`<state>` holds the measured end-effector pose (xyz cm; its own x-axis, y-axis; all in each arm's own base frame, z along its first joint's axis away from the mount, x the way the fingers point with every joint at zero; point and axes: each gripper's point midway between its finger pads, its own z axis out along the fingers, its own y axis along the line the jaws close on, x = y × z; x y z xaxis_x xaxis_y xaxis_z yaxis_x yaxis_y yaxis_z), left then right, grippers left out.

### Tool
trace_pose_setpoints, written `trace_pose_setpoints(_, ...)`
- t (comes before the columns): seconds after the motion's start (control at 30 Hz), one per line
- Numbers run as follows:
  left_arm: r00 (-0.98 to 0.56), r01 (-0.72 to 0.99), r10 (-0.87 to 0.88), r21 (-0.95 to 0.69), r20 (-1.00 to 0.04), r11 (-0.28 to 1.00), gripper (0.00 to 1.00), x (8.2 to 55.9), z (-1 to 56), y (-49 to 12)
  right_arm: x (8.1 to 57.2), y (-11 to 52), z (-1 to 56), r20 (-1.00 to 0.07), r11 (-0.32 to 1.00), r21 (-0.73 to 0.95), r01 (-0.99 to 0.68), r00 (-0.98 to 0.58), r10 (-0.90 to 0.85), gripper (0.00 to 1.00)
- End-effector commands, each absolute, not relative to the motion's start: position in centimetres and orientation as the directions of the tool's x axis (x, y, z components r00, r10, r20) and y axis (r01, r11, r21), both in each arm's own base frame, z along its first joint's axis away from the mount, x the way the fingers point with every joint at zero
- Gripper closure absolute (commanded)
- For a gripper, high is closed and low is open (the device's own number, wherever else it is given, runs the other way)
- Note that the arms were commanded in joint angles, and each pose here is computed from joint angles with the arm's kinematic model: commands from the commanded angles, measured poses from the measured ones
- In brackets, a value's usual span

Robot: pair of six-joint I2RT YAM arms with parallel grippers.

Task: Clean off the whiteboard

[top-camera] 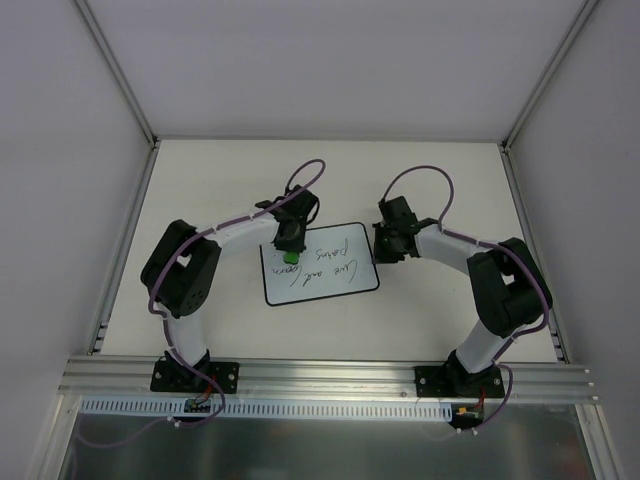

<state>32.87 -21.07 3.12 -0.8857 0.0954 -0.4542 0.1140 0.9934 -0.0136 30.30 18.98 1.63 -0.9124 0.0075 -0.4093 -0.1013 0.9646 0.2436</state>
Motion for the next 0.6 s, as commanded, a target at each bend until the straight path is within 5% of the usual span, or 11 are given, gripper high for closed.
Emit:
trace_pose_setpoints(0.0,-0.901,0.233,0.185,-0.080,-0.393,0.969,0.98,30.3,1.4,-26.6,25.7,18.1,-2.5,-0.251,0.980,0.172,-0.099,-0.966,-0.054,1.00)
trace_pose_setpoints(0.17,-0.902,0.227,0.183,-0.069,-0.390,0.971,1.00,29.9,1.0,-27.4,25.7,17.8,-2.4,-0.256,0.983,0.162,-0.086,-0.966,-0.042,1.00)
trace_pose_setpoints(0.57,-0.908,-0.098,-0.090,-0.003,-0.408,0.995,1.00,32.8,1.6,-15.4,25.6,17.2,-2.8,-0.255,0.988,0.138,-0.071,-0.966,-0.034,1.00)
